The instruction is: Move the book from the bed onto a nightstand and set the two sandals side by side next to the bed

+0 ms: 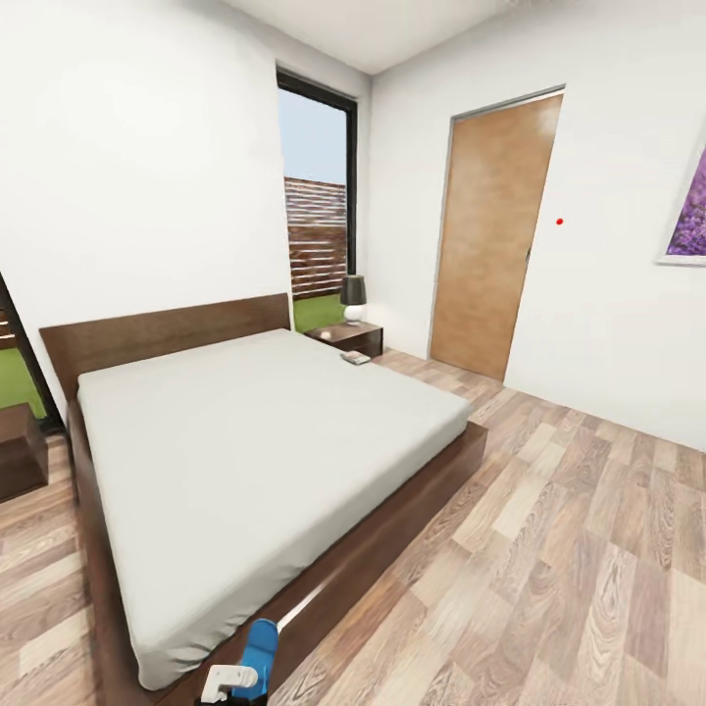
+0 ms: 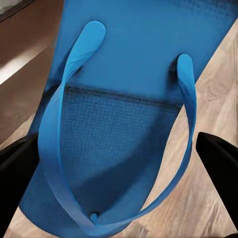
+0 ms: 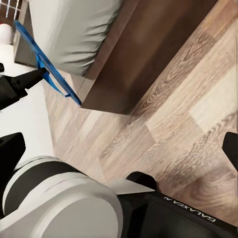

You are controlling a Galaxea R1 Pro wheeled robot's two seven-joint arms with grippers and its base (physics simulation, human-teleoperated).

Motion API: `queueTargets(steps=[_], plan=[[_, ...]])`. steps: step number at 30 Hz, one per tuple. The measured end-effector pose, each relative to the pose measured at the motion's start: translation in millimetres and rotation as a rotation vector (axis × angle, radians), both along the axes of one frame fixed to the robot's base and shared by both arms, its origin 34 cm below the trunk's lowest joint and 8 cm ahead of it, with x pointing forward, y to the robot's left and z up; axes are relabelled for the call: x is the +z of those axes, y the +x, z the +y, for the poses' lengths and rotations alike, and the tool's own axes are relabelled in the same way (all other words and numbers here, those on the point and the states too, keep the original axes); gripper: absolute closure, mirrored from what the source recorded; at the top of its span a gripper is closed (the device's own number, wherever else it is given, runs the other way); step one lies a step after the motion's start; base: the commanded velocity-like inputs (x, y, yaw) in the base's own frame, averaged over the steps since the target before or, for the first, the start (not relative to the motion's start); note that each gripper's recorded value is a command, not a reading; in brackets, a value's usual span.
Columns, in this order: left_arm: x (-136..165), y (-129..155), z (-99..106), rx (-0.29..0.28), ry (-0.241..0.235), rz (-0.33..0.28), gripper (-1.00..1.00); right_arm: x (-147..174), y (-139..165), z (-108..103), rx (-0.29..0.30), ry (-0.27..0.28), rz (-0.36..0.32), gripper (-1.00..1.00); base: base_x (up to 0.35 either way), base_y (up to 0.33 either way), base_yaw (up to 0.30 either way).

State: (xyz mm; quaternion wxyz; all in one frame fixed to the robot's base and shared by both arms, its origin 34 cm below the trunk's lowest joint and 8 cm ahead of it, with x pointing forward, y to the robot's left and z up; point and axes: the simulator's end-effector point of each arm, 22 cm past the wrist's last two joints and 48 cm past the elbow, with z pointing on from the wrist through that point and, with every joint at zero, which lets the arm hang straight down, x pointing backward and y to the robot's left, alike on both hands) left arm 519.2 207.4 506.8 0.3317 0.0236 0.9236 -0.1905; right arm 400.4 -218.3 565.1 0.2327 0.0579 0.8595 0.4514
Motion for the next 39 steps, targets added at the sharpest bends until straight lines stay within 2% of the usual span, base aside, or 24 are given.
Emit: queueTargets(steps=[13, 22, 39], plan=[[23.5, 1.7, -0.1, 0.000, 0.000, 0.001, 1.00, 23.5, 2.1, -0.5, 0.000, -0.002, 0.001, -1.00, 0.000, 0.000, -0.281], [23.6, 1.7, -0.2, -0.001, 0.000, 0.001, 1.00, 23.3, 2.1, 1.1, -0.001, 0.000, 0.001, -1.00, 0.000, 0.000, -0.105], [23.5, 1.7, -0.1, 0.000, 0.000, 0.001, 1.00, 23.3, 2.1, 0.9, -0.001, -0.001, 0.001, -1.00, 0.000, 0.000, -0.277]])
